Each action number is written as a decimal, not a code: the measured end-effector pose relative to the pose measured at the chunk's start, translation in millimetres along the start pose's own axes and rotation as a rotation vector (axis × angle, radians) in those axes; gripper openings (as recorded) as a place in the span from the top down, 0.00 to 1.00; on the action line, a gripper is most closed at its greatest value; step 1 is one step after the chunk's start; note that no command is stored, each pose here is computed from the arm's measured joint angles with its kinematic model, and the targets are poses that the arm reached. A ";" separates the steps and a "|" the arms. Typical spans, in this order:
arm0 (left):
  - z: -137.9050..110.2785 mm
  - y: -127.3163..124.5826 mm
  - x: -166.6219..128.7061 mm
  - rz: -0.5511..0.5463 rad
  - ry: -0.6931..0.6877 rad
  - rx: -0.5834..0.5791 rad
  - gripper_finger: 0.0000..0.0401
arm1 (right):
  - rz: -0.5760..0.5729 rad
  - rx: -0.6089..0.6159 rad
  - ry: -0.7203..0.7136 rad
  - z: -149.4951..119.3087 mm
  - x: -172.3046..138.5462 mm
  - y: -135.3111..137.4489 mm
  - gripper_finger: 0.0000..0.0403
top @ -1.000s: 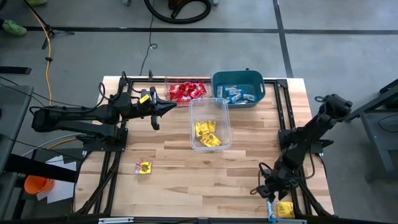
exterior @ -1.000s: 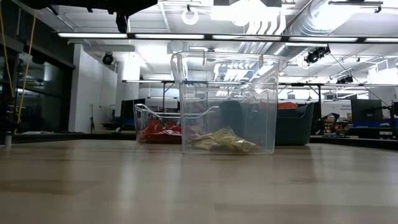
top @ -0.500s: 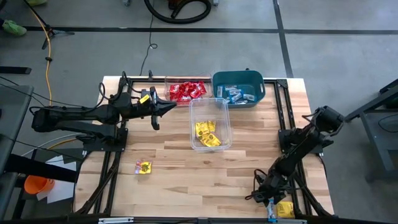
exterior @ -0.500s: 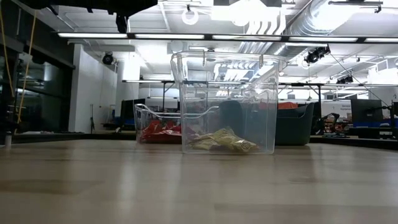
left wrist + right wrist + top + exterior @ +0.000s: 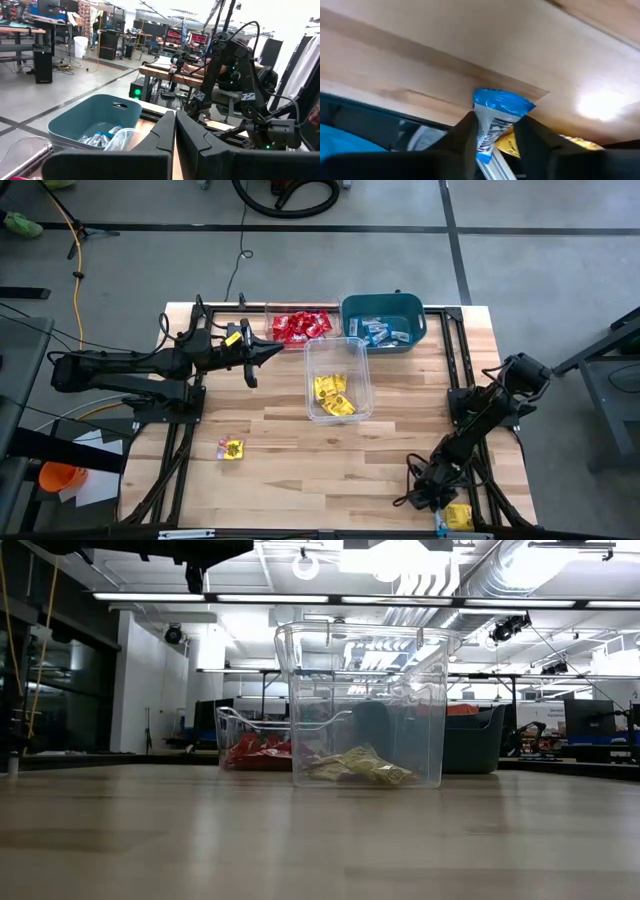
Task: Sort candy
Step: Put the white chocolate into the blue bin, then put the yellow candy into the transparent container
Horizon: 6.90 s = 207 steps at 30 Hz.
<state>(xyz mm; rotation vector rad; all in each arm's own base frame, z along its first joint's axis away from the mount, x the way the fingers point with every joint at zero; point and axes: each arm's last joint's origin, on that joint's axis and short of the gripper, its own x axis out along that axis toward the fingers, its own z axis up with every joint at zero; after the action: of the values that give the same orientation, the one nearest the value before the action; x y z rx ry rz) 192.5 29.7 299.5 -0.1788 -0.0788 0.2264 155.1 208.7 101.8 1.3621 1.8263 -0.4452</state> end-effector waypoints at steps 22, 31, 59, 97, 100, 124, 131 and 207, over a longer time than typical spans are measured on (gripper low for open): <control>2.9 10.0 0.5 0.050 -0.021 -0.026 1.00 | 0.777 -0.767 -0.572 -19.6 -157.7 24.1 1.00; 10.4 6.2 0.1 0.012 -0.099 -0.056 1.00 | 0.963 -1.074 -1.132 -1.7 -240.3 39.0 1.00; 18.0 -3.0 -1.6 -0.085 -0.177 -0.065 1.00 | 0.376 -1.282 -1.934 19.8 -357.8 27.1 1.00; 14.3 -3.0 -1.0 -0.107 -0.130 -0.138 1.00 | 0.153 -0.259 -1.483 161.2 -381.2 -62.8 0.36; 11.9 -2.6 -0.6 -0.101 -0.105 -0.138 1.00 | 0.264 -0.282 -1.417 151.9 -379.4 -63.3 0.33; 7.3 -2.9 -0.3 -0.125 -0.048 -0.185 1.00 | 0.115 -0.353 -0.230 0.6 -168.8 -20.6 0.33; 7.3 -2.7 -0.3 -0.123 -0.048 -0.183 1.00 | -0.006 -0.183 0.018 -7.8 -92.5 -28.7 0.33; 17.8 -4.0 -1.7 -0.136 -0.163 -0.128 1.00 | 0.836 -1.380 -1.769 -2.3 -302.1 49.5 1.00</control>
<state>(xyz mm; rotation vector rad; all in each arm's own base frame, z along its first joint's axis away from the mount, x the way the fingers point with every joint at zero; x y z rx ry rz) 190.0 28.4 317.6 -0.2816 -0.2670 0.1001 230.7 35.9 342.9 0.1928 -0.1839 0.1652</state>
